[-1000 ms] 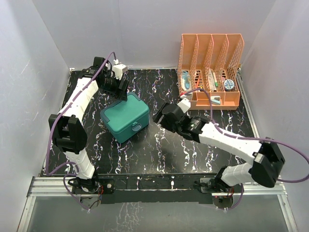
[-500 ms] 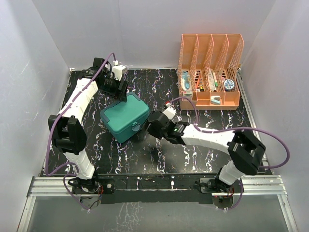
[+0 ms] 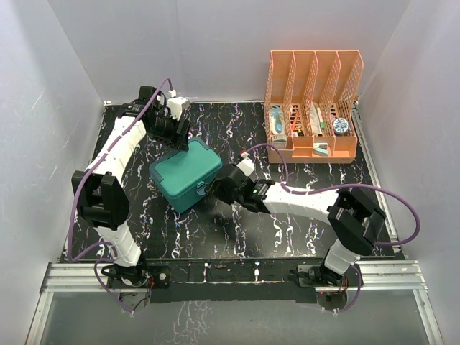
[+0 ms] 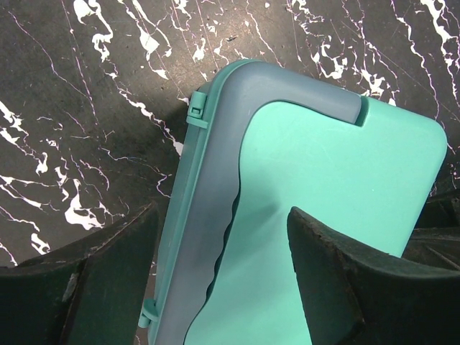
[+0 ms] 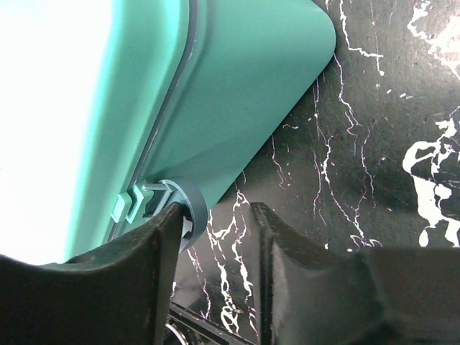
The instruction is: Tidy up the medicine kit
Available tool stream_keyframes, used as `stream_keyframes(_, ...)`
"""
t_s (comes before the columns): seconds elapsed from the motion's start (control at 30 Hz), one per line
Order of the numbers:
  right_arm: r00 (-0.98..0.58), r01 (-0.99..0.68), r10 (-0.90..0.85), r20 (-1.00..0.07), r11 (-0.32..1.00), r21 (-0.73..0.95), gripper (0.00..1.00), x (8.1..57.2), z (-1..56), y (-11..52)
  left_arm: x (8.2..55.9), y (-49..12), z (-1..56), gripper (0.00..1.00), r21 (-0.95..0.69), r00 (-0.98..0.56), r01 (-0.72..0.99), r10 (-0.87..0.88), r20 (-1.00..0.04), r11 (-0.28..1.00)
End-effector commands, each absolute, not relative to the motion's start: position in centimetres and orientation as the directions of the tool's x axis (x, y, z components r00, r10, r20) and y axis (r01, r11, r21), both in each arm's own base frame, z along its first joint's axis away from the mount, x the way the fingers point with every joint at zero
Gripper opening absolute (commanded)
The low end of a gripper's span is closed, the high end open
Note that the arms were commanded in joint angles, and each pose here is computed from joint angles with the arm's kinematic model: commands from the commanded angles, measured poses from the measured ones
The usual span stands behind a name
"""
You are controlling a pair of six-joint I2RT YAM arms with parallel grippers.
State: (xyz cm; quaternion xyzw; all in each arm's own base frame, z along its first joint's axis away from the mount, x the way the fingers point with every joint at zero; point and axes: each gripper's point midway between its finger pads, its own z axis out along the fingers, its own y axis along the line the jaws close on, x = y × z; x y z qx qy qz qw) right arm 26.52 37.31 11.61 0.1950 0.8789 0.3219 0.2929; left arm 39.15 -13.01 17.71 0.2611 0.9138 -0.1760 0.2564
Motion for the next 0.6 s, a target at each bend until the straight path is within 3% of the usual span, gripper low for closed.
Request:
stream_keyframes(0.0,-0.730,0.106,0.561,-0.390,0.657,0.747,0.35,27.3,15.2,38.7,38.4,-12.9,18.8,0.66,-0.191,-0.724,0.573,0.383,-0.574,0.797)
stream_keyframes(0.3,-0.724,0.110,0.569,-0.390,0.653,0.750,0.17,26.9,15.5,38.0,38.6,-12.7,18.3,0.47,-0.185,-0.728,0.570,0.388,-0.565,0.800)
stream_keyframes(0.57,-0.715,0.089,0.574,-0.399,0.641,0.762,0.12,26.9,17.0,37.9,38.1,-12.3,17.3,0.37,-0.169,-0.733,0.569,0.404,-0.548,0.805)
